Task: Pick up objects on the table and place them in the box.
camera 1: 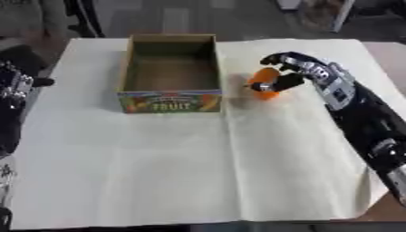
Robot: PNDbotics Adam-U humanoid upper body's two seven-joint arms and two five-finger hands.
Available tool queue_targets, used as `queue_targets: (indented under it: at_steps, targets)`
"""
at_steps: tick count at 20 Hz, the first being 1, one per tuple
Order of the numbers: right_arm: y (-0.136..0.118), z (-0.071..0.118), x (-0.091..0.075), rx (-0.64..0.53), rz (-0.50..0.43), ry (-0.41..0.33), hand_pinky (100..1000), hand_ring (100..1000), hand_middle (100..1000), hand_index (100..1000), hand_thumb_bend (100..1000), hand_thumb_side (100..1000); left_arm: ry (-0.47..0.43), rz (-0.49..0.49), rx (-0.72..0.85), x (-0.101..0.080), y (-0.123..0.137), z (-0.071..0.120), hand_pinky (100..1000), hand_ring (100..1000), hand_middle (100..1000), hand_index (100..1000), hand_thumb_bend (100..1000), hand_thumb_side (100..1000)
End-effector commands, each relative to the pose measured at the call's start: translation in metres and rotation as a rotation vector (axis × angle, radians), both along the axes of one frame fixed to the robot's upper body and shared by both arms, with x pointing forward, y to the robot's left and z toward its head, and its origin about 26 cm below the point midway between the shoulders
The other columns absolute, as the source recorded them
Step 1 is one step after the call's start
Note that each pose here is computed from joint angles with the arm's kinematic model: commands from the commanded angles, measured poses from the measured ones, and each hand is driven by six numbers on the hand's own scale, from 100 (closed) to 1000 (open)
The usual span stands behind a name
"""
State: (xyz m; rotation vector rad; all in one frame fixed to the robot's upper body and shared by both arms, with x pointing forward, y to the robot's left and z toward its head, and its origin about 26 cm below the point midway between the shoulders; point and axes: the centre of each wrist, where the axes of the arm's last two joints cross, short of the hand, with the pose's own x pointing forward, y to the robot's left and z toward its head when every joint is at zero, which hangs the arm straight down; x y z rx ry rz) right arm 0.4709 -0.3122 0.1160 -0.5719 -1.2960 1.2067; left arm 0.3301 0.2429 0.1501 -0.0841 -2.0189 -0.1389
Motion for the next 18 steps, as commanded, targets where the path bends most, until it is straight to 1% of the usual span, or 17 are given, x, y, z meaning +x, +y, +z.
queue_targets:
  at_steps: [1, 2, 3, 5, 9, 13, 14, 17, 18]
  targets:
    - [-0.008, 0.012, 0.002, -0.059, -0.023, -0.042, 914, 987, 907, 933, 480, 439, -0.036, -0.004, 0.008, -0.001, 0.001, 0.011, 634, 725, 615, 734, 507, 420]
    - [-0.008, 0.011, 0.002, -0.067, -0.026, -0.043, 903, 982, 905, 933, 479, 420, -0.036, -0.004, 0.008, -0.001, 0.001, 0.011, 634, 725, 615, 734, 507, 420]
    - [-0.008, 0.011, 0.001, -0.072, -0.028, -0.044, 891, 976, 902, 932, 476, 427, -0.036, -0.004, 0.008, -0.001, 0.001, 0.011, 634, 725, 615, 734, 507, 420]
    - [-0.008, 0.009, 0.001, -0.081, -0.033, -0.043, 868, 963, 894, 929, 470, 410, -0.036, -0.003, 0.008, -0.001, 0.002, 0.011, 634, 725, 615, 734, 507, 420]
    - [-0.008, 0.005, 0.001, -0.095, -0.044, -0.046, 787, 897, 858, 916, 453, 354, -0.035, -0.003, 0.008, -0.001, 0.002, 0.010, 634, 725, 615, 734, 508, 420]
    - [-0.007, 0.002, 0.000, -0.096, -0.050, -0.052, 732, 844, 826, 901, 444, 316, -0.036, -0.002, 0.007, -0.001, 0.001, 0.010, 634, 725, 615, 734, 508, 419]
    - [-0.006, 0.001, 0.000, -0.096, -0.050, -0.052, 693, 811, 807, 892, 438, 287, -0.036, -0.003, 0.006, -0.001, 0.001, 0.010, 634, 725, 615, 734, 509, 419]
    - [-0.005, -0.002, 0.000, -0.094, -0.050, -0.051, 665, 787, 780, 875, 432, 256, -0.036, -0.003, 0.006, -0.001, 0.001, 0.011, 634, 725, 615, 734, 510, 419]
    - [-0.004, -0.003, 0.000, -0.094, -0.051, -0.051, 623, 754, 745, 851, 425, 206, -0.036, -0.002, 0.006, -0.001, 0.001, 0.011, 634, 725, 615, 734, 510, 419]
